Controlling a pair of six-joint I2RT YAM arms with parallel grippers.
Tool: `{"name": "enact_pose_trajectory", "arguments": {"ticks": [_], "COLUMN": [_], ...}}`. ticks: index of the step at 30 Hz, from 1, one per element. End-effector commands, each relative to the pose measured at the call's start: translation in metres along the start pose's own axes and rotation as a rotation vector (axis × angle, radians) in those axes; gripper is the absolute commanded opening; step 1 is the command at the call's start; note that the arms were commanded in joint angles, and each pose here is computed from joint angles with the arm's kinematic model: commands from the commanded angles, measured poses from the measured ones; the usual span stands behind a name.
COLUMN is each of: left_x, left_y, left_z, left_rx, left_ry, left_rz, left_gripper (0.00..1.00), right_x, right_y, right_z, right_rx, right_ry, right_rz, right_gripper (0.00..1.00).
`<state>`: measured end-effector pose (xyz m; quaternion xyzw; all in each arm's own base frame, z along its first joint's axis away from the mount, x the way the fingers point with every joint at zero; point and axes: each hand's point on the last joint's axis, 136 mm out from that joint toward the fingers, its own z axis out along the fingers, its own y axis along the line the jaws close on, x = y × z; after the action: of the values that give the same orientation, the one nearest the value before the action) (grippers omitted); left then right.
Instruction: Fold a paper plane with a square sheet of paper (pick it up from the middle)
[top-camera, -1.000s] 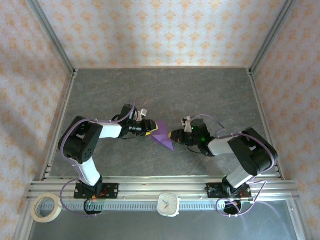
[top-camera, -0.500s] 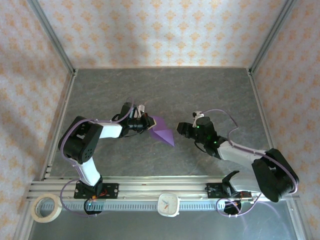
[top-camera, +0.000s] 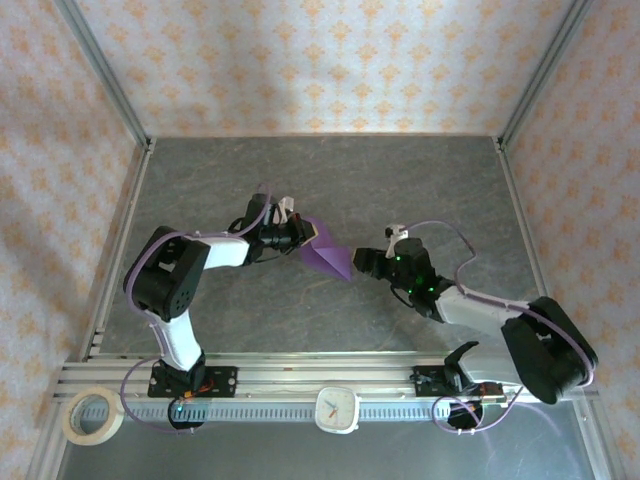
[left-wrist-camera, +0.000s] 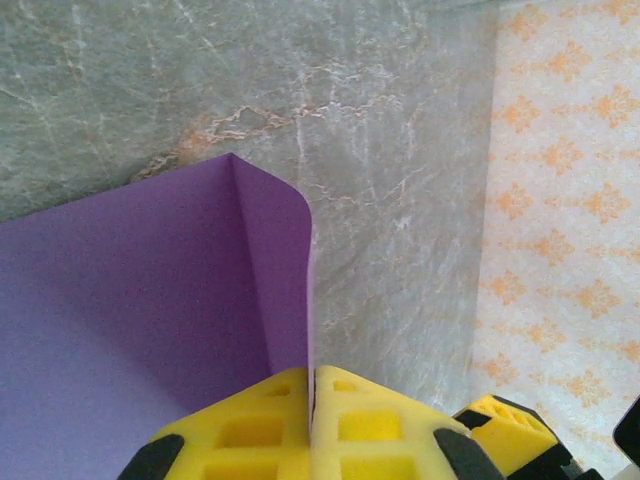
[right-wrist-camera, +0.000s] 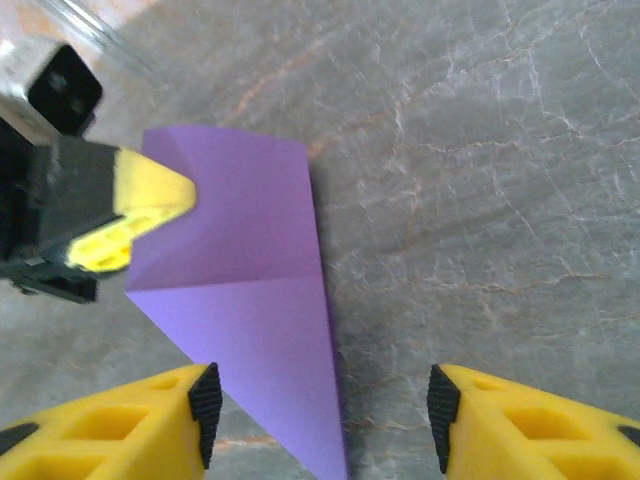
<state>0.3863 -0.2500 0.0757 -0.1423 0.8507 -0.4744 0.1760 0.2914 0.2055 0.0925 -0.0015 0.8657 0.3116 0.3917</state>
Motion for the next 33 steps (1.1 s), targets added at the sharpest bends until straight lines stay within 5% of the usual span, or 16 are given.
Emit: {"name": "enact_pose_trajectory", "arguments": {"ticks": [1, 6, 14, 33], "left_x": [0.002, 0.002, -0.001, 0.000], "left_y": [-0.011, -0.012, -0.020, -0.018], "left_z": [0.005, 0.006, 0.008, 0.013], "left_rx": [0.030, 0.023, 0.040, 0.036], "left_ry": [0.026, 0.039, 0.055, 0.074], "left_rz": [0.038, 0.059, 0.075, 0.075], "left_gripper": [0.12, 0.23, 0.27, 0.26], "right_x": [0.004, 0.016, 0.031, 0.044], "right_y": [0.006, 0.027, 0.041, 0.027], "right_z": [0.004, 0.007, 0.018, 0.047], "right_rx": [0.045, 0.105, 0.220, 0.325], "right_ry": [-0.019, -0.050, -0.058, -0.029], "right_rz": [-0.130, -0.422, -0.740, -0.813], "right_gripper": [0.51, 0.40, 0.34, 0.25]}}
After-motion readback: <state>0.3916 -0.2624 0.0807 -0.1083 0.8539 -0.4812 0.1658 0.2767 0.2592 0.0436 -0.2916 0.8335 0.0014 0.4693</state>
